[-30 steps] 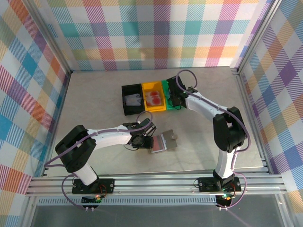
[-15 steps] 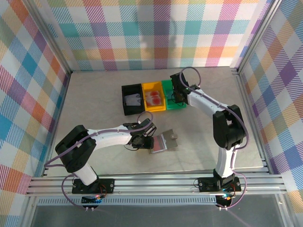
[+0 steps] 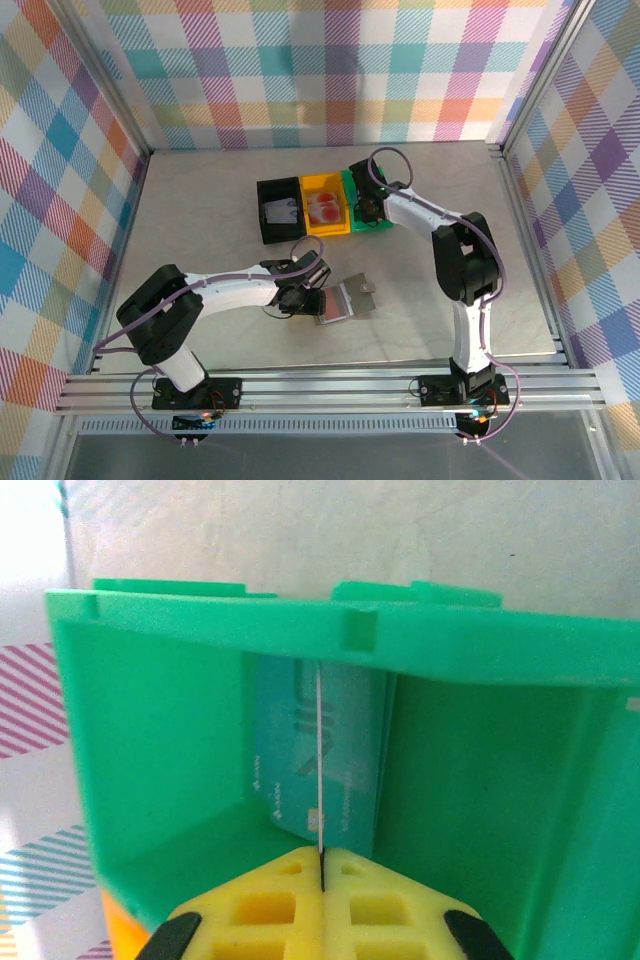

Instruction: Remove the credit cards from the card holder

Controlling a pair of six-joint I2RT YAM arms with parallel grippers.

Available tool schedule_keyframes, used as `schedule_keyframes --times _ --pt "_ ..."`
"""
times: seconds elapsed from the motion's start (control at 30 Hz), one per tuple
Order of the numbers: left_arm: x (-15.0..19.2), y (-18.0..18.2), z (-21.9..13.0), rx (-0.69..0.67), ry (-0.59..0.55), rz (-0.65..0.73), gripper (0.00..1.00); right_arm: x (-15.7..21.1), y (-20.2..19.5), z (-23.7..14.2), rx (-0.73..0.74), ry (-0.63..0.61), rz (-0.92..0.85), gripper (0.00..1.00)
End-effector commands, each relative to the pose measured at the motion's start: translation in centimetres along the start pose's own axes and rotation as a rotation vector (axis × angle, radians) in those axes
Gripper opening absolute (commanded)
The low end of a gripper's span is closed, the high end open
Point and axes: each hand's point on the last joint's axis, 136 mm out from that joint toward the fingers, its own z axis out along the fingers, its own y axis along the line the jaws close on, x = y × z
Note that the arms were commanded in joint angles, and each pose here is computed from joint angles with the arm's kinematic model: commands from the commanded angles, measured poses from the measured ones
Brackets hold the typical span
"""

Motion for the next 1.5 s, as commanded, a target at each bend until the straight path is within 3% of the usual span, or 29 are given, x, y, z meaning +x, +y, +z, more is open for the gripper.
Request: schedule_keyframes --times 0.0,0.67,1.07,1.1,1.17,1.23,1.47 --pt "0.6 -0.6 -0.3 0.019 0.019 0.034 0.56 -0.2 0.0 0.3 0.016 -0.025 0.02 0.0" --pt "0.6 0.0 -1.5 0.002 0.006 0.052 0.56 0.6 -2.4 3.7 0.023 -0.026 -0.009 0.0" --pt "0.5 -0.1 -1.6 0.001 0.005 0.059 0.56 1.1 -3.1 3.4 0.044 0.001 -0.007 0.0" --pt "0.5 -0.1 -1.6 0.003 0.004 0.061 0.56 1.3 -2.7 3.2 0.035 0.01 -0.013 0.02" --pt "0.5 -0.1 -1.6 0.003 0.004 0.058 0.57 1.5 -2.3 2.9 0.023 0.022 -0.023 0.19" --pt "0.5 -0.1 -1.7 0.004 0.002 0.058 0.57 1.6 -2.0 2.7 -0.002 0.036 -0.022 0.29" --pt "0.6 0.1 -1.8 0.001 -0.004 0.057 0.57 1.5 -0.4 0.9 -0.068 0.056 -0.038 0.45"
